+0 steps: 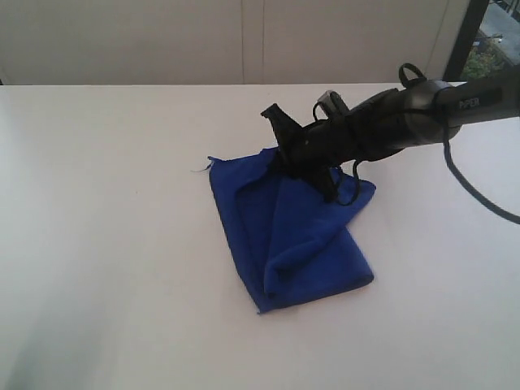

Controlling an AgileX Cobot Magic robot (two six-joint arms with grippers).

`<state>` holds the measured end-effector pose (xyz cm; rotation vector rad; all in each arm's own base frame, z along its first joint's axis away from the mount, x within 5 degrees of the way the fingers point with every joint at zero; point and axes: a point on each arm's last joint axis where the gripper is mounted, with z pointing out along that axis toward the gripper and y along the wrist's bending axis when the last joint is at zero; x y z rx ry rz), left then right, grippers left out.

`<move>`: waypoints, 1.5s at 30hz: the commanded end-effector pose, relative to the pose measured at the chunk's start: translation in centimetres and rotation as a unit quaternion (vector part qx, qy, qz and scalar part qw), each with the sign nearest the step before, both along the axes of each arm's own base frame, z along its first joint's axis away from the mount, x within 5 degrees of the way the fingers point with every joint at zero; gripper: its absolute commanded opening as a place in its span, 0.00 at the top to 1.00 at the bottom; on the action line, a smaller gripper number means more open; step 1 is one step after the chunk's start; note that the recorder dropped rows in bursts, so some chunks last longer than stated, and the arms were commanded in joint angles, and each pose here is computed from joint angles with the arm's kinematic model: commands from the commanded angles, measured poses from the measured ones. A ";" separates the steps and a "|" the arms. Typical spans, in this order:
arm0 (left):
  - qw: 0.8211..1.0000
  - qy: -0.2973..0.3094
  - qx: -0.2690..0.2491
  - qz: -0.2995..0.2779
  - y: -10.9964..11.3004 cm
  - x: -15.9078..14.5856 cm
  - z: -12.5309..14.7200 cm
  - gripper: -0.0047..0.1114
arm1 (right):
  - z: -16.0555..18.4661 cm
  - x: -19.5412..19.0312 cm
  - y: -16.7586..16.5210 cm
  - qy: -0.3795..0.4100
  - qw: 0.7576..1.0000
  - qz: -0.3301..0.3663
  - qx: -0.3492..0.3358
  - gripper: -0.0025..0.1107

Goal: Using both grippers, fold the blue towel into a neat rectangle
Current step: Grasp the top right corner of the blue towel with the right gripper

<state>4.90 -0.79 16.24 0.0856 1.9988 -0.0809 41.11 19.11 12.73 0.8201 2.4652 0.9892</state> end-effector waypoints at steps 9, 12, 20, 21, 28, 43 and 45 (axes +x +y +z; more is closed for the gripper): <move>1.000 0.000 -0.002 0.001 0.0 0.0 -0.2 0.96 | 5.9 -1.5 -0.6 -0.108 0.970 0.172 -0.130 0.98; 1.000 0.000 -0.002 0.001 0.0 0.0 -0.2 0.96 | 6.8 -2.0 -1.3 -0.113 0.957 0.205 -0.170 0.98; 1.000 0.000 -0.002 0.001 0.0 0.0 -0.2 0.96 | 6.6 -2.4 -3.3 -0.082 0.932 0.253 -0.246 0.98; 1.000 0.000 -0.002 0.001 0.0 0.0 -0.2 0.96 | 6.6 -2.5 -3.4 -0.079 0.932 0.252 -0.249 0.98; 1.000 0.000 -0.002 0.001 0.0 0.0 -0.2 0.96 | 6.5 -2.4 -3.5 -0.079 0.930 0.251 -0.257 0.98; 1.000 0.000 -0.002 0.001 0.0 0.0 -0.2 0.96 | 5.7 -2.1 -3.5 -0.073 0.933 0.239 -0.258 0.98; 1.000 0.000 -0.002 0.001 0.0 0.0 -0.2 0.96 | 5.6 -2.1 -3.5 -0.069 0.933 0.240 -0.257 0.98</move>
